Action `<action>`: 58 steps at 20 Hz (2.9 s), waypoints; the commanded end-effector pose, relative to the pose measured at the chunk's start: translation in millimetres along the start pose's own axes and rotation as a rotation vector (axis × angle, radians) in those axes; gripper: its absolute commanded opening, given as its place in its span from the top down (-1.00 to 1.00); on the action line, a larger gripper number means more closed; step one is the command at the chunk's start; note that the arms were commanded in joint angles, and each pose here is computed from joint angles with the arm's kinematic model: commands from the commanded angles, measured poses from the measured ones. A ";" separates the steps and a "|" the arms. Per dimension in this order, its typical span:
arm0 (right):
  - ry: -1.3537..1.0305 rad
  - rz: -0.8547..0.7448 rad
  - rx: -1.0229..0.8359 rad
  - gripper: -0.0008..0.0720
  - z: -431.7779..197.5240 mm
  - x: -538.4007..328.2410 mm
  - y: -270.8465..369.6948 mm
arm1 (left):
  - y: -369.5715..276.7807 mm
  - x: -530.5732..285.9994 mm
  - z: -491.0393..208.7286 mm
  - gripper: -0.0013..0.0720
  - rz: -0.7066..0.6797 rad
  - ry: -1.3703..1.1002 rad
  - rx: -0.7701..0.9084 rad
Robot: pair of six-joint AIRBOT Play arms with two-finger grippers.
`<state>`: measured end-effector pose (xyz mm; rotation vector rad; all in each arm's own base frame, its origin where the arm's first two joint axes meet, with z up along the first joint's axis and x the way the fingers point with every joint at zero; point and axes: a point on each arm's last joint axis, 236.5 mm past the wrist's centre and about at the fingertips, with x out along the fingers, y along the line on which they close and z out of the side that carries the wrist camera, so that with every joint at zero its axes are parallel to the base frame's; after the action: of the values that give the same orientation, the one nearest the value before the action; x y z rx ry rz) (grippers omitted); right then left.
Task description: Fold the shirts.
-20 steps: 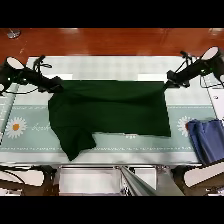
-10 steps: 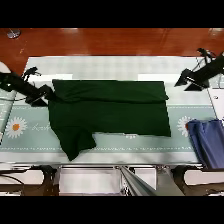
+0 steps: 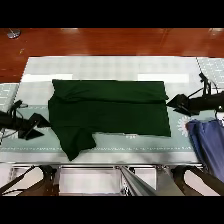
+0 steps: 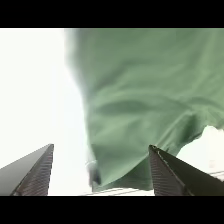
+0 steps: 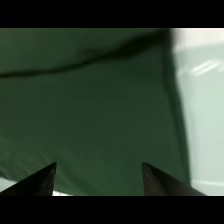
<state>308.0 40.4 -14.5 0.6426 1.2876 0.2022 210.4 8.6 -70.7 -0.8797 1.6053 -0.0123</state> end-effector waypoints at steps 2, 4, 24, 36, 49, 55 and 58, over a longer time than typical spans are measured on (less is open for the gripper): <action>0.004 0.051 0.021 -0.71 -32.8 14.7 0.4 | 14.8 15.5 -9.9 -0.95 -0.092 -0.059 -0.110; -0.001 0.045 0.040 -0.71 -35.6 20.7 -5.2 | -1.7 22.9 -7.8 -0.95 -0.170 -0.079 -0.088; 0.320 -0.178 0.291 -0.71 -135.3 13.8 -84.5 | -48.1 66.1 -24.5 0.91 -0.206 -0.054 0.140; 0.155 0.006 0.271 0.89 -70.4 61.2 -34.8 | -57.0 66.4 -23.2 0.91 -0.227 -0.063 0.152; -0.062 0.135 0.110 0.90 61.8 21.0 20.8 | -168.7 -27.4 106.9 0.91 -0.281 -0.353 0.373; -0.046 0.170 0.079 0.90 118.4 51.0 34.0 | -216.5 -21.5 184.2 0.91 -0.309 -0.322 0.351; -0.046 0.172 0.122 0.89 145.6 65.3 28.7 | -210.2 -1.0 207.6 0.91 -0.227 -0.300 0.367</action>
<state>440.7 49.4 -25.3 0.8306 1.2119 0.2597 475.3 -47.8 -4.3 -0.7617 1.1246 -0.3426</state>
